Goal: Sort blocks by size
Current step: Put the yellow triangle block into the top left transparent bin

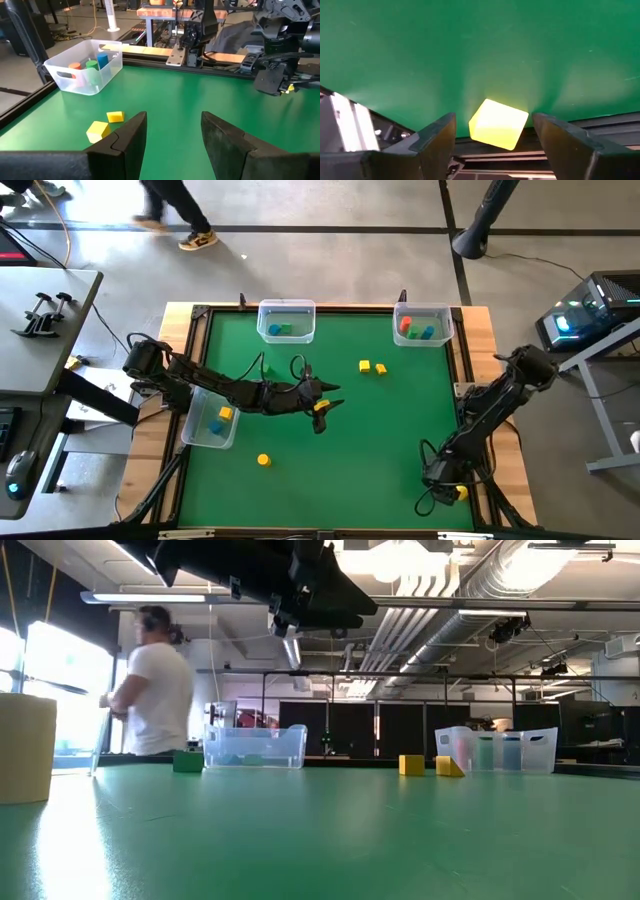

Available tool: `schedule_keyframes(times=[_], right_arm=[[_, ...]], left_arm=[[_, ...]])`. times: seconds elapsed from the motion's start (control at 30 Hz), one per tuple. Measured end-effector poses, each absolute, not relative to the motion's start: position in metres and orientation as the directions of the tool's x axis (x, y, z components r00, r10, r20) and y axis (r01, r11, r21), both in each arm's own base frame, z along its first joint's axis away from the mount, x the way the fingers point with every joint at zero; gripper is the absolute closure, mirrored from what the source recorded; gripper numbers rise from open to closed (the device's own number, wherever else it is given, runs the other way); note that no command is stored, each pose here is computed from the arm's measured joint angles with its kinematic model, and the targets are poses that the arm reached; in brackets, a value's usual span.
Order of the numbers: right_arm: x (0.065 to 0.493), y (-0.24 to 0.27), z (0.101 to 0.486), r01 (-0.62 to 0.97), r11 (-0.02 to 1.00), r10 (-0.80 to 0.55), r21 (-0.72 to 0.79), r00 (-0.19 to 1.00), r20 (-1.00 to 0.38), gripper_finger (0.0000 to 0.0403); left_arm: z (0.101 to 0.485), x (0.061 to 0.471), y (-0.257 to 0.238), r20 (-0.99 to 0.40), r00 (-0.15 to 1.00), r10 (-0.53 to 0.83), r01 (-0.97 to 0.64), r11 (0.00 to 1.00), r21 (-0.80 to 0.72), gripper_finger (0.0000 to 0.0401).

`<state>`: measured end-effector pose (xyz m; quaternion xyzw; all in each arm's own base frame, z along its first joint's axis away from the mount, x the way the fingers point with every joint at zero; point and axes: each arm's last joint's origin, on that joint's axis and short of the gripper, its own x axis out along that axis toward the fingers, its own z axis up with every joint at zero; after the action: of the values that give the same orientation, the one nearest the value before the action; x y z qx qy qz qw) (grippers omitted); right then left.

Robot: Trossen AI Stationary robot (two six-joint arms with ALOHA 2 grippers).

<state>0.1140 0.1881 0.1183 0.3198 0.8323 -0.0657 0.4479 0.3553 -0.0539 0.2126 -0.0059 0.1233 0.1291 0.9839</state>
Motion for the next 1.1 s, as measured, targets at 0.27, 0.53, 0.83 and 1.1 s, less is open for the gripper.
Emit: schedule_keyframes(times=[0.27,0.53,0.83,1.1], right_arm=[[0.119,0.199,0.109,0.453,0.873,0.418,0.181,-0.503,-0.756,0.0130],[0.123,0.205,0.102,0.402,0.904,0.366,0.147,-0.548,-0.752,0.0160],[0.124,0.201,0.102,0.389,0.912,0.342,0.133,-0.537,-0.771,0.0269],[0.130,0.193,0.111,0.358,0.918,0.332,0.170,-0.460,-0.824,0.0257]], left_arm=[[0.212,0.355,-0.054,-0.254,0.934,0.253,-0.257,0.966,0.020,0.0229],[0.212,0.355,-0.054,-0.253,0.934,0.253,-0.257,0.966,0.019,0.0229],[0.212,0.355,-0.054,-0.253,0.934,0.253,-0.257,0.966,0.019,0.0229],[0.212,0.355,-0.054,-0.252,0.934,0.253,-0.257,0.966,0.019,0.0229]])
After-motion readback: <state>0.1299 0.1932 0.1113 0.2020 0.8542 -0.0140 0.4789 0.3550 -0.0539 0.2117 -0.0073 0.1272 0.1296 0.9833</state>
